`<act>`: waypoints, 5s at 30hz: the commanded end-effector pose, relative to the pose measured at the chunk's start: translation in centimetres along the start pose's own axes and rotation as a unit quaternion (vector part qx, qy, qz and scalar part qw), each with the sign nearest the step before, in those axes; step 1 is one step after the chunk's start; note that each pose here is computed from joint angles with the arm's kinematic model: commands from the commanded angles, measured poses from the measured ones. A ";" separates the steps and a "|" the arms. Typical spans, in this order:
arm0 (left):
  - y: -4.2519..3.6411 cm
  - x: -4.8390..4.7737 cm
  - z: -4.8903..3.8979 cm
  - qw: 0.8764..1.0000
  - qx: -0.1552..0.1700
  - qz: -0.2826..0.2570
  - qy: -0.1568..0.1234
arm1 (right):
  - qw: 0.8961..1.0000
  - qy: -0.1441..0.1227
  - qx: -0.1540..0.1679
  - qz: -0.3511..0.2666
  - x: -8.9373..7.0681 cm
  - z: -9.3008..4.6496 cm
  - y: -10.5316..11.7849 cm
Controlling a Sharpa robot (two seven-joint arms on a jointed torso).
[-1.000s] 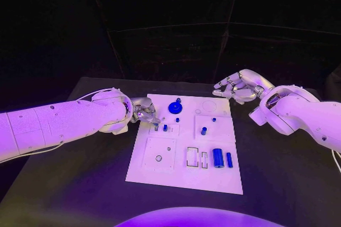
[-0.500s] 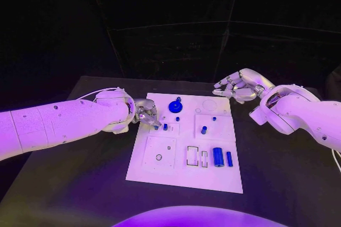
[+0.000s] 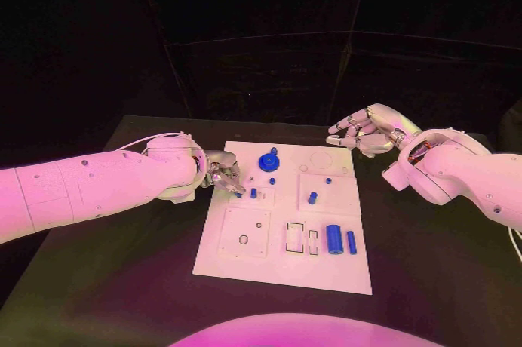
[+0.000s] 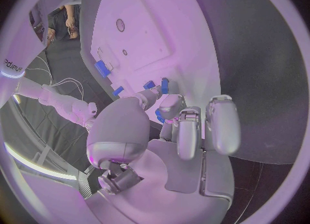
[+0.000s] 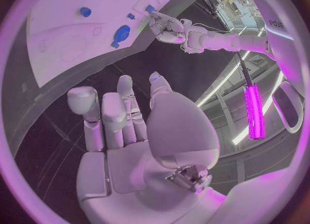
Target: Assemble the parts on the task board
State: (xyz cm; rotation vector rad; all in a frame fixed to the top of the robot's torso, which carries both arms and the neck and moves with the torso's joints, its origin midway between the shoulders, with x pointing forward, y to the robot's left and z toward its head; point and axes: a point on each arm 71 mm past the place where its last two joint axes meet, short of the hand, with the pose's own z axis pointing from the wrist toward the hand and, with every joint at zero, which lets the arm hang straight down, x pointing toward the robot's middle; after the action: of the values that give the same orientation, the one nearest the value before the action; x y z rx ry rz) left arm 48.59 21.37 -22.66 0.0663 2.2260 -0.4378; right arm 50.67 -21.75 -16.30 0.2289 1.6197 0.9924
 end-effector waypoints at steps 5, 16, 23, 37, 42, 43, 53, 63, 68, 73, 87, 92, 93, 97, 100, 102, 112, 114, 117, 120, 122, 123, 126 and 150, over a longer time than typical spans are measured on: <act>0.08 0.28 -0.06 1.000 -0.003 0.014 0.012 | 1.000 0.002 -0.005 0.002 0.0 0.1 0.1; -0.11 0.32 -0.04 1.000 -0.001 0.015 0.013 | 1.000 0.002 -0.006 0.002 0.0 0.1 0.2; -0.07 0.32 -0.05 1.000 -0.001 0.015 0.013 | 1.000 0.002 -0.005 0.002 0.0 0.1 0.1; -0.01 0.23 0.03 1.000 -0.003 0.014 0.010 | 1.000 0.001 -0.004 0.002 0.0 0.1 0.1; 0.09 0.17 0.04 1.000 -0.005 0.013 0.008 | 1.000 0.001 -0.003 0.002 0.0 0.1 0.1; 0.10 0.16 0.05 1.000 -0.005 0.013 0.007 | 1.000 0.001 -0.004 0.002 0.0 0.1 0.1; 0.15 0.10 0.12 1.000 -0.007 0.013 0.006 | 1.000 0.001 -0.004 0.002 0.0 0.1 0.1; 0.09 0.07 0.21 1.000 -0.006 0.013 0.006 | 1.000 0.001 -0.004 0.002 0.0 0.1 0.2; 0.16 0.01 0.26 1.000 -0.008 0.013 0.005 | 1.000 0.001 -0.004 0.002 0.0 0.1 0.2; 0.30 -0.04 0.32 1.000 -0.010 0.013 0.005 | 1.000 0.001 -0.005 0.002 0.0 0.1 0.2; 0.35 -0.05 0.36 1.000 -0.011 0.013 0.006 | 1.000 0.000 0.000 0.001 0.0 0.2 0.0; 0.29 -0.05 0.36 1.000 -0.010 0.013 0.005 | 1.000 0.000 0.000 0.001 0.0 0.2 0.0; 0.27 -0.04 0.37 1.000 -0.010 0.013 0.005 | 1.000 0.000 0.000 0.001 0.0 0.2 0.0; 0.21 -0.07 0.37 1.000 -0.009 0.012 0.002 | 1.000 0.001 0.000 0.001 0.0 0.2 0.0; 0.20 -0.12 0.37 1.000 -0.008 0.010 -0.001 | 1.000 0.001 0.000 0.001 0.0 0.2 0.0; 0.22 -0.17 0.36 1.000 -0.008 0.007 -0.004 | 1.000 0.001 0.000 0.001 0.0 0.2 0.0; 0.54 -0.95 -0.13 0.989 0.011 -0.136 -0.061 | 1.000 0.002 -0.001 0.002 0.1 0.3 0.0; 0.57 -1.11 -0.28 0.980 0.020 -0.183 -0.070 | 1.000 0.002 -0.001 0.002 0.1 0.3 0.0; 0.60 -1.39 -0.43 0.971 0.032 -0.219 -0.085 | 1.000 0.003 -0.001 0.002 0.1 0.3 0.0; 0.49 -1.72 -0.54 0.965 0.052 -0.237 -0.100 | 1.000 0.002 -0.001 0.002 0.1 0.3 -0.1; 0.25 -1.93 -0.55 0.963 0.068 -0.238 -0.109 | 1.000 0.002 0.000 0.002 0.1 0.3 -0.1; 0.05 -2.04 -0.53 0.963 0.077 -0.233 -0.114 | 1.000 0.002 0.000 0.002 0.1 0.3 -0.1; -0.70 -2.31 -0.34 0.965 0.102 -0.204 -0.127 | 1.000 0.002 0.000 0.002 0.2 0.3 -0.1; -7.12 -2.11 3.02 0.957 0.212 0.113 -0.162 | 1.000 0.006 -0.003 0.004 0.6 0.6 0.2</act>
State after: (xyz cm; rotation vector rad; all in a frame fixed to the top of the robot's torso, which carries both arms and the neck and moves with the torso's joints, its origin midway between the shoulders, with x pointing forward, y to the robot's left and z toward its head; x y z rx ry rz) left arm 50.95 14.15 -20.51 0.3254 1.7446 -0.7763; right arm 50.95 -21.02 -16.68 0.2286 1.6289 0.9988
